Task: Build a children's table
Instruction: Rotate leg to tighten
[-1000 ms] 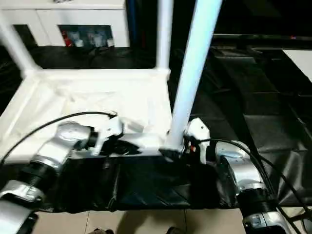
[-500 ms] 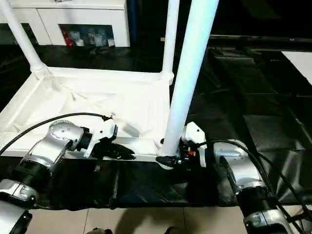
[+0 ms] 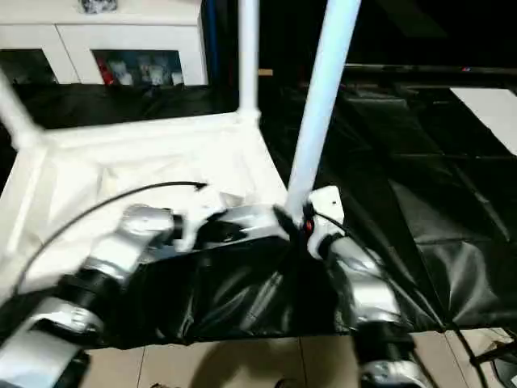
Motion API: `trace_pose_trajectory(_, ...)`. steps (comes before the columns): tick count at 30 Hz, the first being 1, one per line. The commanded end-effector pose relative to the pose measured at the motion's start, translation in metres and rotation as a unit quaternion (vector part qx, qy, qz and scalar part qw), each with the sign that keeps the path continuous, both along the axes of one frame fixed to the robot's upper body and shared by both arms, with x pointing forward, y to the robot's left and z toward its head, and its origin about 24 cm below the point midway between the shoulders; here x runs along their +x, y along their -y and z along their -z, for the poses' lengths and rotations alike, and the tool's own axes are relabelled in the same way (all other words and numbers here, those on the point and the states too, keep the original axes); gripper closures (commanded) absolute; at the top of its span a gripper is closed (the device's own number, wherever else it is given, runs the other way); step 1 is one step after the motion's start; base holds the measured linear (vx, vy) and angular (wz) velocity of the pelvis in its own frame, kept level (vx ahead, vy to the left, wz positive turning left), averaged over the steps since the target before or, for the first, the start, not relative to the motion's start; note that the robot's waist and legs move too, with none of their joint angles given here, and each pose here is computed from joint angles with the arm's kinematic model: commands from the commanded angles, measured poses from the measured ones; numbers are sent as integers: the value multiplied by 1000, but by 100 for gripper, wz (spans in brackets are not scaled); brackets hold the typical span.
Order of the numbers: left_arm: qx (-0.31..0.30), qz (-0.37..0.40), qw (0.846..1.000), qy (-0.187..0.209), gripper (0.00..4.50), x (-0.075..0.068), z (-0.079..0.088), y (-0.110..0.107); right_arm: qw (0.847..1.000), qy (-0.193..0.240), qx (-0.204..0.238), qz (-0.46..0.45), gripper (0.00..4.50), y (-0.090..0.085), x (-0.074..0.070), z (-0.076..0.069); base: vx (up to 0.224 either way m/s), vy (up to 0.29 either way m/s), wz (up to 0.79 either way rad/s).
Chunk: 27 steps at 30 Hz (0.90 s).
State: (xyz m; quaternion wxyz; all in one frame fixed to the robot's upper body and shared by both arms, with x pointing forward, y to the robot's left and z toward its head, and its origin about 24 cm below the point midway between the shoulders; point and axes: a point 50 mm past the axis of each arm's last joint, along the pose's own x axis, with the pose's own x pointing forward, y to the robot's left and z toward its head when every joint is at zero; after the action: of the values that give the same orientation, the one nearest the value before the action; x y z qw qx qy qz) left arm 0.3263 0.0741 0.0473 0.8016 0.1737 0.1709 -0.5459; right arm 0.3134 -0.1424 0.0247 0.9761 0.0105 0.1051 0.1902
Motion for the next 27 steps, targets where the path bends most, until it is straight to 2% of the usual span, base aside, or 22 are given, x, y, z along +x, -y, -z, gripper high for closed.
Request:
trace_pose_trajectory(1, -33, 38, 998, -23, 450, -18, 11, 46, 996, -24, 16, -88, 145, -56, -8, 10, 0, 0, 0)
trace_pose_trajectory(3, -34, 42, 998, -21, 450, -19, 11, 45, 995, -14, 18, -94, 108, -53, -7, 7, 0, 0, 0)
trace_pose_trajectory(5, -35, 46, 998, -20, 450, -20, 11, 44, 995, -7, 13, -100, 101, -51, -7, 5, 0, 0, 0)
trace_pose_trajectory(6, -35, 49, 998, -19, 450, -20, 10, 42, 994, -1, 6, -107, 75, -48, -7, 4, 0, 0, 0)
trace_pose_trajectory(9, -36, 53, 998, -17, 450, -19, 9, 37, 992, 13, -16, -123, 53, -41, -7, 2, 0, 0, 0)
trace_pose_trajectory(11, -38, 57, 998, -18, 450, -19, 8, 34, 991, 19, -26, -129, 53, -37, -7, 1, 0, 0, 0)
trace_pose_trajectory(12, -38, 73, 996, -19, 450, -19, 8, 26, 986, 24, -31, -162, 53, -27, -9, -1, 0, 0, 0)
trace_pose_trajectory(15, -38, 105, 994, -18, 450, -21, 5, 13, 973, 30, -41, -225, 53, -10, -15, -6, 0, 0, 0)
trace_pose_trajectory(17, -36, 114, 993, -19, 450, -21, 5, 11, 969, 31, -47, -240, 53, -7, -17, -6, 0, 0, 0)
trace_pose_trajectory(19, -24, 141, 990, -19, 450, -23, 3, 2, 956, 26, -50, -289, 53, 0, -23, -8, 0, 0, 0)
trace_pose_trajectory(20, -24, 141, 990, -19, 450, -23, 3, 2, 956, 26, -50, -289, 53, 0, -23, -8, 0, 0, 0)
trace_pose_trajectory(22, -16, 161, 986, -26, 450, -23, 1, -9, 939, 11, -42, -342, 53, 9, -30, -10, 0, 0, 0)
trace_pose_trajectory(23, -16, 169, 985, -33, 450, -23, 0, -13, 931, 3, -39, -363, 77, 12, -32, -10, 0, 0, 0)
trace_pose_trajectory(26, -16, 193, 980, -52, 450, -26, -1, -22, 914, -15, -37, -403, 87, 21, -35, -11, 0, 0, 0)
trace_pose_trajectory(27, -16, 193, 980, -52, 450, -26, -1, -22, 914, -15, -37, -403, 109, 21, -35, -11, 0, 0, 0)
